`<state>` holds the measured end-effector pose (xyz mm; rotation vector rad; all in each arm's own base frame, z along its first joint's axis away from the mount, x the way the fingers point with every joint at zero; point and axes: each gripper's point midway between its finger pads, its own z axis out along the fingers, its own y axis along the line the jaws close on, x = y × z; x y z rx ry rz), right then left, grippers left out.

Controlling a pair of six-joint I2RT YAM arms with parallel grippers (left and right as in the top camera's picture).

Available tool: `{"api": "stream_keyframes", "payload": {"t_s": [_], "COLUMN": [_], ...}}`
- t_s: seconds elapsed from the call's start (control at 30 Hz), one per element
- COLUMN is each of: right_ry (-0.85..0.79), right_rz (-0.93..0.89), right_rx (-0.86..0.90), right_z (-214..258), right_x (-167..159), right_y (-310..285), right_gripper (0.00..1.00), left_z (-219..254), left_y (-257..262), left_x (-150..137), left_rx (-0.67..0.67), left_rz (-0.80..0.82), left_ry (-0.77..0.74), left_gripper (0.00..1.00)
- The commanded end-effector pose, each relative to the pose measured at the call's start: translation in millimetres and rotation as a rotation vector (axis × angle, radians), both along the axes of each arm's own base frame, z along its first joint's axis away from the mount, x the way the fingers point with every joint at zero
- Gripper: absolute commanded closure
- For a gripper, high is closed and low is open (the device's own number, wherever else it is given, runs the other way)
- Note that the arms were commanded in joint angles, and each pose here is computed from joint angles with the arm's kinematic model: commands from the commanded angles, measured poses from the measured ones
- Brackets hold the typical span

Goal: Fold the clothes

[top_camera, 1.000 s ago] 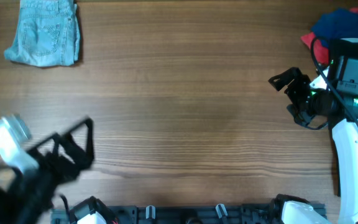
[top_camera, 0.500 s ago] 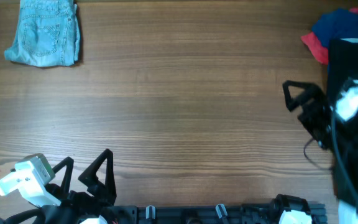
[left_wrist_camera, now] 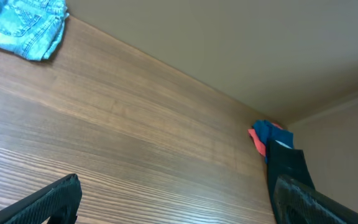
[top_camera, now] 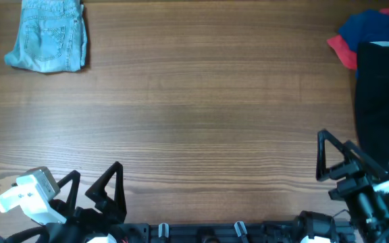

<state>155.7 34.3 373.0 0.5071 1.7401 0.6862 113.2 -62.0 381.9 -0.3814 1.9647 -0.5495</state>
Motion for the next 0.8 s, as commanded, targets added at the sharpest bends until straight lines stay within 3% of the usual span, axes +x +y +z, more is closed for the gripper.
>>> {"api": "stream_keyframes", "payload": {"t_s": [0.0,0.1,0.2,0.47,0.63,0.77], "right_ry": [-0.043,-0.068,-0.077,0.256,0.129,-0.069], "right_rz": [0.013,-0.171,-0.238,-0.419,-0.377,-0.202], "right_rx": [0.001,-0.046,-0.063,-0.127,-0.237,-0.412], "right_z": [5.3,7.4,5.7,-74.1,-66.2,-69.5], "right_x": [-12.2,-16.9,-26.2,-52.8,-27.0,3.3], "right_y": [4.6,-26.2,-38.0,-75.4,-75.0,-48.7], "right_gripper": [0.0,0.0,0.0,0.0,0.0,0.0], "left_z": [-0.3,-0.2,-0.3,-0.3,-0.3,-0.3], "left_y": [-1.0,-1.1,-1.0,-1.0,-1.0,-1.0], "left_x": [-1.0,-1.0,-1.0,-1.0,-1.0,-1.0], "left_rx": [0.019,0.019,0.019,0.019,0.019,0.019], "left_rz": [-0.012,-0.012,-0.012,-0.012,-0.012,-0.012], "left_ry": [-0.008,-0.008,-0.008,-0.008,-0.008,-0.008], "left_gripper": [0.0,0.0,0.0,0.0,0.0,0.0]}}
